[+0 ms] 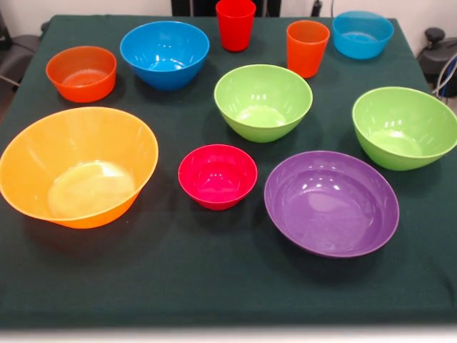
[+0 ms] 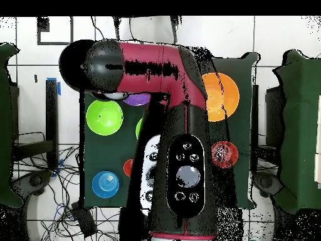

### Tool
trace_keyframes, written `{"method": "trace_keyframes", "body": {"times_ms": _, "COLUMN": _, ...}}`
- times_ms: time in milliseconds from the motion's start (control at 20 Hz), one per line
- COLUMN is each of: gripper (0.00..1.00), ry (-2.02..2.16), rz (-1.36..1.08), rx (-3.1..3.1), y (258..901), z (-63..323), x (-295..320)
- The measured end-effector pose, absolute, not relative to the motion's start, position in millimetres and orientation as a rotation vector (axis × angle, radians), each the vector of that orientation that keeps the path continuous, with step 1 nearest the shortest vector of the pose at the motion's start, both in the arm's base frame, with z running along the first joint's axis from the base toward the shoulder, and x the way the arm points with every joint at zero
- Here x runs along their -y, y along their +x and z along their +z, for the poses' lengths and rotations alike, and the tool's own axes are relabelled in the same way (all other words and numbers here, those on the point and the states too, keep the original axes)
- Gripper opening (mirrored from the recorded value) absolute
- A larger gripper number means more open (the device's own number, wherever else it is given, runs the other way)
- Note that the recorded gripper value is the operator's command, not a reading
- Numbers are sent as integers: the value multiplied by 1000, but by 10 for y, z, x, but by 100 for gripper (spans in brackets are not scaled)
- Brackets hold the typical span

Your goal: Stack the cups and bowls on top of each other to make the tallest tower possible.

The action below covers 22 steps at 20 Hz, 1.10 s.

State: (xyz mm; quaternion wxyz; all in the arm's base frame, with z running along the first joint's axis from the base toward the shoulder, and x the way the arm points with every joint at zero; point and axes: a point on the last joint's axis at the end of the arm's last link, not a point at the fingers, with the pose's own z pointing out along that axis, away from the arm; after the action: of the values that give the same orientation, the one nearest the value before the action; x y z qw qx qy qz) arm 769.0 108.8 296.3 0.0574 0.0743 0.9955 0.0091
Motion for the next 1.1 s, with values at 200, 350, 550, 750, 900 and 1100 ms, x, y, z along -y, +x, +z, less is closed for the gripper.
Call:
{"method": "trace_keyframes", "body": {"times_ms": 200, "gripper": 100, "ry": 220, "rz": 28, "rx": -3013, "y": 7867, "z": 2931, "x": -1085}}
{"method": "trace_keyframes", "body": {"times_ms": 350, "gripper": 100, "ry": 216, "rz": 30, "rx": -3004, "y": 8007, "z": 2900, "x": -1085}}
{"method": "trace_keyframes", "body": {"times_ms": 550, "gripper": 100, "ry": 214, "rz": 33, "rx": -2991, "y": 8120, "z": 2857, "x": -1087}}
{"method": "trace_keyframes", "body": {"times_ms": 750, "gripper": 100, "ry": 213, "rz": 37, "rx": -2991, "y": 8194, "z": 2756, "x": -1088}}
{"method": "trace_keyframes", "body": {"times_ms": 900, "gripper": 100, "ry": 214, "rz": 42, "rx": -3002, "y": 8208, "z": 2647, "x": -1093}}
{"method": "trace_keyframes", "body": {"times_ms": 1100, "gripper": 100, "ry": 217, "rz": 47, "rx": -3020, "y": 8208, "z": 2469, "x": -1090}}
